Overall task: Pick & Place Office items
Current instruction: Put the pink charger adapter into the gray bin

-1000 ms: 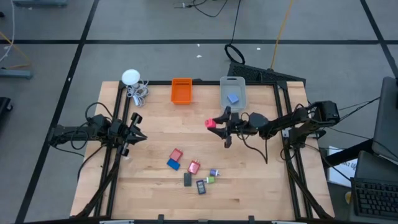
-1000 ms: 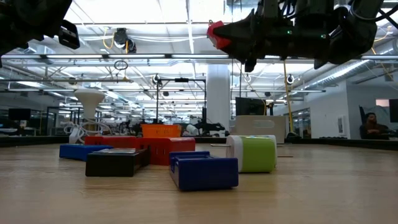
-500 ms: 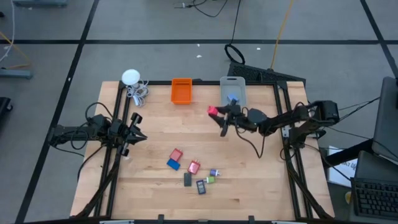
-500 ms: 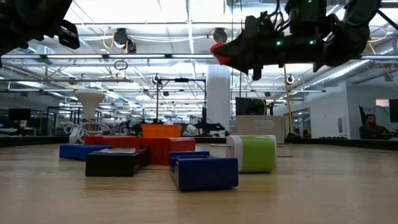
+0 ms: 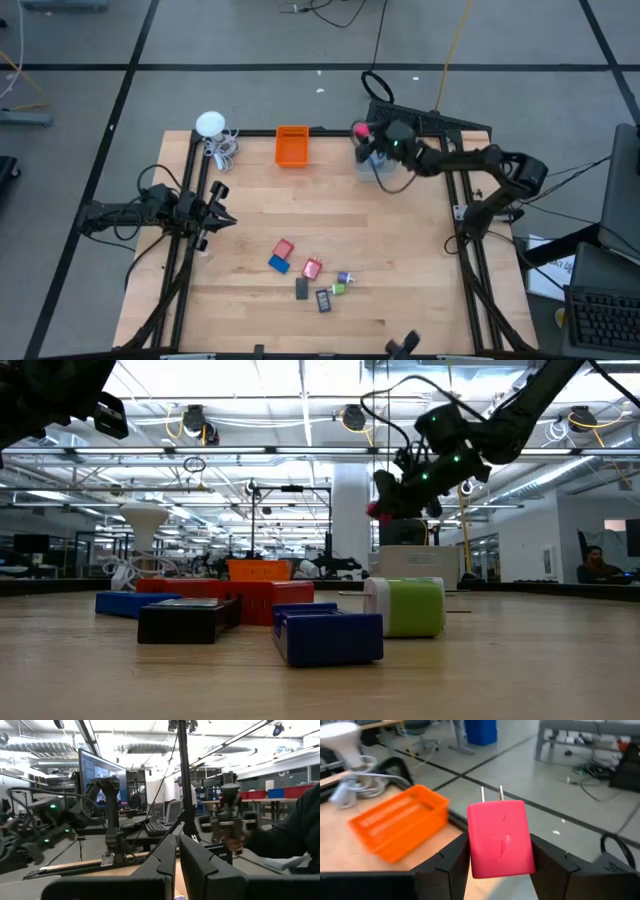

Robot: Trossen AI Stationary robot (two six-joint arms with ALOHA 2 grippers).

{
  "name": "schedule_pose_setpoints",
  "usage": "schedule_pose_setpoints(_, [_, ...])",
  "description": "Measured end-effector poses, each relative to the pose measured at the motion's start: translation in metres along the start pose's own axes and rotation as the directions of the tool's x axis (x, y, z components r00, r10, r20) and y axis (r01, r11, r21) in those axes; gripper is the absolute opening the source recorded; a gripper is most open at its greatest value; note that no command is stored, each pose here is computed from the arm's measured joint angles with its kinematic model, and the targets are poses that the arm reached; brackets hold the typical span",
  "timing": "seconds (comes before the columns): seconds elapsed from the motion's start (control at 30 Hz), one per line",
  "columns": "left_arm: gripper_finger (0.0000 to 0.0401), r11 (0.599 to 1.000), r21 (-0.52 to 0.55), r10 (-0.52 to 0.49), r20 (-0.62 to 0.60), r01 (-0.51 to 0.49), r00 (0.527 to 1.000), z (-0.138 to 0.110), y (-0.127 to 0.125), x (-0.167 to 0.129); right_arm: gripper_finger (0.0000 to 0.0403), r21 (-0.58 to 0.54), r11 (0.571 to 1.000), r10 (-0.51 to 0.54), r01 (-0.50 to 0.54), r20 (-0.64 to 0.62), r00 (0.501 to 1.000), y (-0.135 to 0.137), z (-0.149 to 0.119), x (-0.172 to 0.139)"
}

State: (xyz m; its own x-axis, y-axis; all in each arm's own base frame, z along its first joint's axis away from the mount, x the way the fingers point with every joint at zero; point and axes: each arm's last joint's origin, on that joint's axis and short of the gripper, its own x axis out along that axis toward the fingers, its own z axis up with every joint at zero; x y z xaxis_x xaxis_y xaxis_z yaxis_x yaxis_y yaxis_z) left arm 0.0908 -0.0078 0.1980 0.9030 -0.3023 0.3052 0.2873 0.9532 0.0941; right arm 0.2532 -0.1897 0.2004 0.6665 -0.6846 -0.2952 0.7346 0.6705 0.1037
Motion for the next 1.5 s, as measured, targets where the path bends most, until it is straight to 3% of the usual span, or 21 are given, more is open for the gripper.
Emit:
schedule_pose_setpoints(0.2, [0.0024, 1.0, 0.0, 0.0, 0.0, 0.0, 1.0, 0.0, 0.0, 0.0, 0.0164, 0.045, 0.993, -0.103, 0.108, -0.092, 0.99, -0.042, -0.005, 0.004])
schedule_pose_setpoints(0.33, [0.0024, 1.0, 0.0, 0.0, 0.0, 0.0, 1.0, 0.0, 0.0, 0.0, 0.0164, 0.04, 0.988, -0.141, 0.147, -0.138, 0.98, -0.053, -0.008, 0.004])
schedule_pose_setpoints(0.93, [0.0024, 1.0, 0.0, 0.001, 0.0, -0.001, 1.0, 0.0, 0.0, 0.0, 0.0164, -0.013, 0.987, -0.156, 0.159, -0.297, 0.942, -0.054, -0.032, 0.008])
schedule_pose_setpoints(1.5, [0.0024, 1.0, 0.0, 0.001, 0.0, -0.001, 1.0, 0.0, 0.0, 0.0, 0.0193, -0.004, 0.992, -0.119, 0.123, -0.289, 0.95, -0.049, -0.032, 0.01])
